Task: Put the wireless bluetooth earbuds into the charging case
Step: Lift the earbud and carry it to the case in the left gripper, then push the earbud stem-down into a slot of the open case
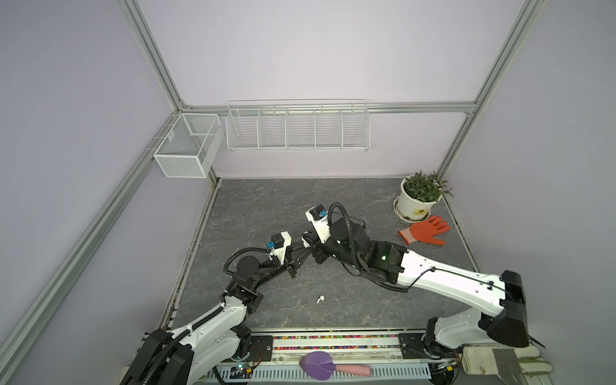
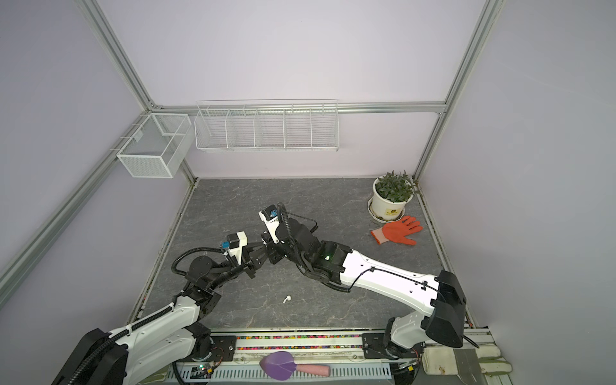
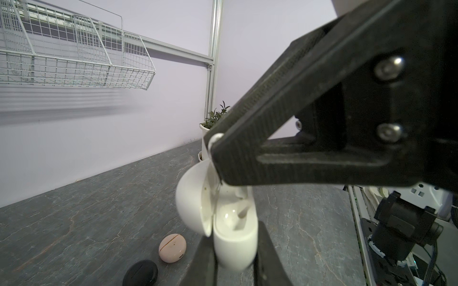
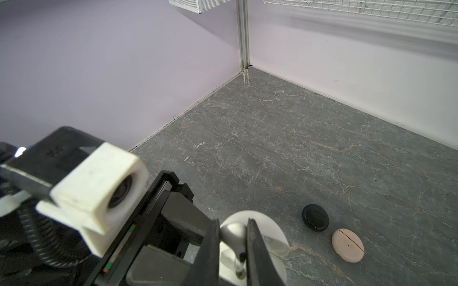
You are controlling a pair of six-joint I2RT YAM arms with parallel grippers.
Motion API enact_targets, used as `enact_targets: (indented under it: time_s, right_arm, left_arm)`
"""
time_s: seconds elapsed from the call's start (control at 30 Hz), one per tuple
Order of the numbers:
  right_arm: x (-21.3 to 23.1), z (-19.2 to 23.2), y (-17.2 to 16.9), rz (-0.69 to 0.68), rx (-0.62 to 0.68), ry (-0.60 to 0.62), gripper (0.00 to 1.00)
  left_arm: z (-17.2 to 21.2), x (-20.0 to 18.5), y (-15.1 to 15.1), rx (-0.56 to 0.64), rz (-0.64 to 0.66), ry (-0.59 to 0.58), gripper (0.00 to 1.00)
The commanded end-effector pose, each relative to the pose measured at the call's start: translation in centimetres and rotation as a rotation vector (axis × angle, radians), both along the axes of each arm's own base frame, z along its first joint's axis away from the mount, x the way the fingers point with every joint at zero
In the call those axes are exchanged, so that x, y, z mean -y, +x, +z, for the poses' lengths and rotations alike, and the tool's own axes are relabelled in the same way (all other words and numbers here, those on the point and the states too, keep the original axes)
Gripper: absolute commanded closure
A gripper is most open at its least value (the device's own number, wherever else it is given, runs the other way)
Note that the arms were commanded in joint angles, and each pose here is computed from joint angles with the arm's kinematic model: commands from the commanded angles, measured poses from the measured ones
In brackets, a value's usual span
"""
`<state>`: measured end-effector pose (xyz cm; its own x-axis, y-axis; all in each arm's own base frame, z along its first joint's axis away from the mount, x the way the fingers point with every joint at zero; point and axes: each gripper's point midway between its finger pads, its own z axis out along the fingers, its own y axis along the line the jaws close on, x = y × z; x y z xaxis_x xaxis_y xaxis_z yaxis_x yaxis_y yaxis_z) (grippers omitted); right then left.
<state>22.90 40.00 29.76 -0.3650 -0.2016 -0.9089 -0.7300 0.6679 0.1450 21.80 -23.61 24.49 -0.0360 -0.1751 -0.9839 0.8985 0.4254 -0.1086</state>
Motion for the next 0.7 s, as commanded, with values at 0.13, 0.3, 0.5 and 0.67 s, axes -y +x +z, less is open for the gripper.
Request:
enact_targets:
  time_s: [0.13,0.3,0.5,0.67]
  right_arm:
    - [0.6,-1.1,0.1,-0.014,-0.013,-0.017,0.9]
    - [0.5,-1.7,0.0,-0.014,-0.022,-0.025,0.9]
    - [0.7,-1.9,0.2,-0.024,-0.02,-0.032,0.9]
    - [0.5,-2.2,0.3,-0.022,-0.02,-0.038,0.9]
  left_arm:
    - [1.3,0.3,-0.1,0.052,-0.013,-0.008,1.0]
    - [1.1,0.3,0.0,0.047,-0.01,-0.004,1.0]
    - [1.3,0.3,0.0,0.049,-0.008,-0.007,1.0]
    - [1.2,0.3,0.1,0.045,-0.008,-0.008,1.0]
